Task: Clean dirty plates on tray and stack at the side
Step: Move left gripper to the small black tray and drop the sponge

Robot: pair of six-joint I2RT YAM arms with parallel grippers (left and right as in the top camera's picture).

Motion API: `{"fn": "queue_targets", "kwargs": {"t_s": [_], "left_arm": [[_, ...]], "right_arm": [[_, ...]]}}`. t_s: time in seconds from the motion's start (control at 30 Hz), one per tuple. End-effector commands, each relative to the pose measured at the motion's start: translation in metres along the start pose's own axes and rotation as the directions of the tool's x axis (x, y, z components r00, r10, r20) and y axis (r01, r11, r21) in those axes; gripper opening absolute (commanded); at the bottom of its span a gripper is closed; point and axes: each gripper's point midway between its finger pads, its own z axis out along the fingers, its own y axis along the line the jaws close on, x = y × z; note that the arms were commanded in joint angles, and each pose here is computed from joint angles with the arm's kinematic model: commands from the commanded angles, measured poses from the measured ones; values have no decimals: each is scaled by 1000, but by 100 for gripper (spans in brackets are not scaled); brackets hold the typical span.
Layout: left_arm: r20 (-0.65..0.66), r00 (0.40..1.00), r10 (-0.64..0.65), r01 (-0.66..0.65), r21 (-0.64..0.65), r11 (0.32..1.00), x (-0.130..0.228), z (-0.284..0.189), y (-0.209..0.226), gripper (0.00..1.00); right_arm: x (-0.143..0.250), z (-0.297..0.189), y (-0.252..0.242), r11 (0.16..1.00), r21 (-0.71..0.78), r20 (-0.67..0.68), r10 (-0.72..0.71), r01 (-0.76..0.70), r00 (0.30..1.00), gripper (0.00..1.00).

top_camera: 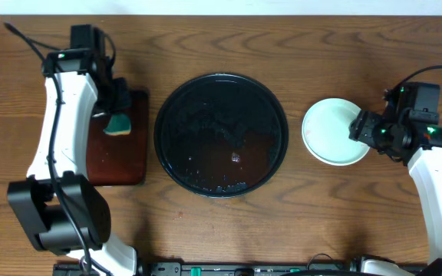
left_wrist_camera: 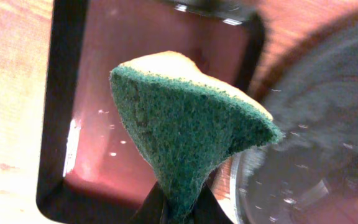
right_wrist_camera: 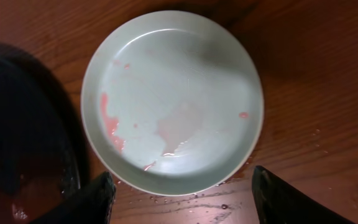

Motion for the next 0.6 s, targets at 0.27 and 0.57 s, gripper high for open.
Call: {"fn": "queue_targets", "kwargs": {"t_s": [0.27,0.57], "left_arm": [[-186,982,-24,15,-48,999,29,73,22,9],[-190,981,-26,17,-49,999,28,77,22,65]], "right_arm": [[1,0,7,999,-13,-1,-42,41,999,70],[3,0,7,999,-13,-8,-42,42,999,72]]}}
